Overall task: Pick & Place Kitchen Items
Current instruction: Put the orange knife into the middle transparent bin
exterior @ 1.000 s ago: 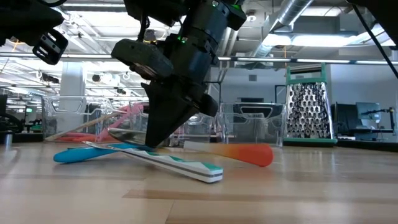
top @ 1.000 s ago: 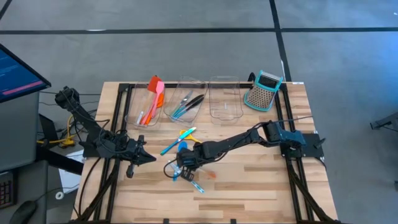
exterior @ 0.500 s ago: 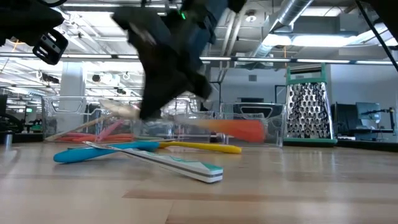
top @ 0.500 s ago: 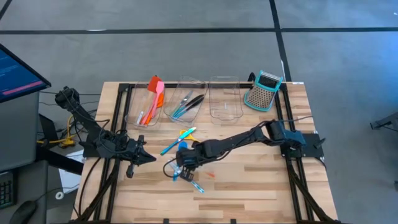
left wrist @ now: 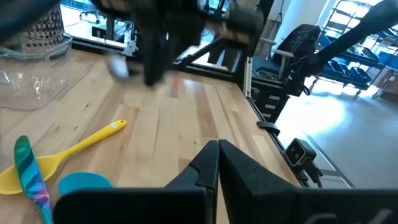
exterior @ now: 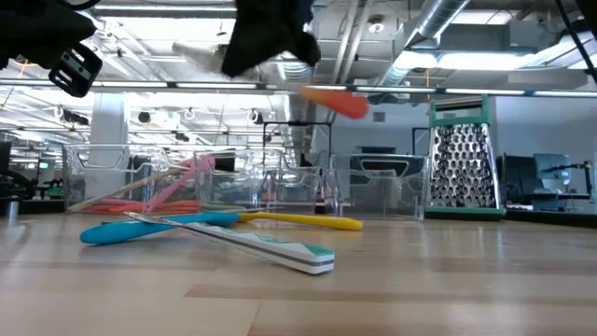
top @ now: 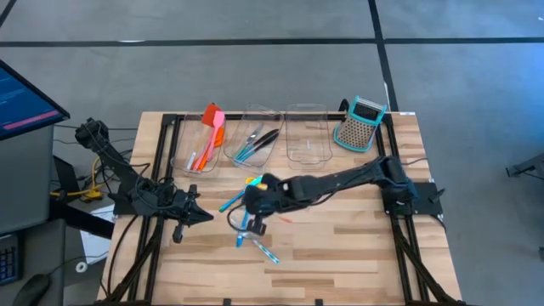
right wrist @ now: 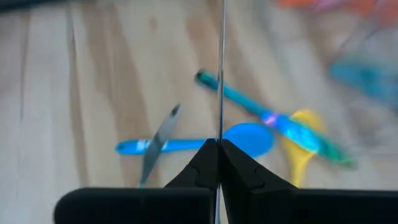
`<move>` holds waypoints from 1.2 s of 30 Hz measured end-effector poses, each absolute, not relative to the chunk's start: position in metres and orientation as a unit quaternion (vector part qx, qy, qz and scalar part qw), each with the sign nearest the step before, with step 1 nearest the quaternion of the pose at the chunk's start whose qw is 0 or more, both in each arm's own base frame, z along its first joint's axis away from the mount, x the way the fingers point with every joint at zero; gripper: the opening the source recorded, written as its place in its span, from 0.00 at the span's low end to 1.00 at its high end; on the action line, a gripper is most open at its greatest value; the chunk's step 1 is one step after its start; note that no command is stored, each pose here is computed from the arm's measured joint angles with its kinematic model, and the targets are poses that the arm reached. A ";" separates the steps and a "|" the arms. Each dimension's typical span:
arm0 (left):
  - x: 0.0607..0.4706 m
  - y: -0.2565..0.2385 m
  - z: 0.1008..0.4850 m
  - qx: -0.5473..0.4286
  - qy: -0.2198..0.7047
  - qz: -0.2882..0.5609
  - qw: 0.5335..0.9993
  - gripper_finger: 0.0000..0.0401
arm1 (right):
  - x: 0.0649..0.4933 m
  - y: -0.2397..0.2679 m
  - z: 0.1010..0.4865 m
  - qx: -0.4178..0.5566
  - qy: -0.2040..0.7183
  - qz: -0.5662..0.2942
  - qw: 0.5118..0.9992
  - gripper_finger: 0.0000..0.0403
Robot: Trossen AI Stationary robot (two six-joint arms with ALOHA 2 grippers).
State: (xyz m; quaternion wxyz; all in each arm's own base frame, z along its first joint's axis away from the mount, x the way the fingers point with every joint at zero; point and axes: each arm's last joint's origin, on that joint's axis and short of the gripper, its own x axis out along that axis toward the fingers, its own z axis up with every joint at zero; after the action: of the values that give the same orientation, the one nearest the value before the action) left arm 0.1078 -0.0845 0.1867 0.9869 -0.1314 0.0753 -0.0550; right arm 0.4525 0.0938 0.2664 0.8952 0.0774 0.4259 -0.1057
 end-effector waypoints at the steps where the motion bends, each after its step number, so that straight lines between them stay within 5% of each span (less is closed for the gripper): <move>1: 0.108 -0.084 0.187 -0.130 0.075 -0.055 0.987 0.00 | 0.450 0.092 0.274 0.069 0.416 -0.110 0.900 0.00; 15: 0.108 -0.084 0.187 -0.100 0.073 -0.057 0.991 0.00 | 0.411 0.069 0.326 0.026 0.323 -0.168 0.931 0.00; 36: 0.118 -0.069 0.193 -0.124 0.020 0.093 0.988 0.00 | 0.338 0.036 0.247 0.059 -0.003 -0.114 0.992 0.00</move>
State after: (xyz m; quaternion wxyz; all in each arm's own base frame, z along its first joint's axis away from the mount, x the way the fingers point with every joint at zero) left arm 0.1184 -0.0687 0.1931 0.9877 -0.1242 0.0197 0.0932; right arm 0.3375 0.0362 0.2468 0.9918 0.0585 -0.0028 -0.1140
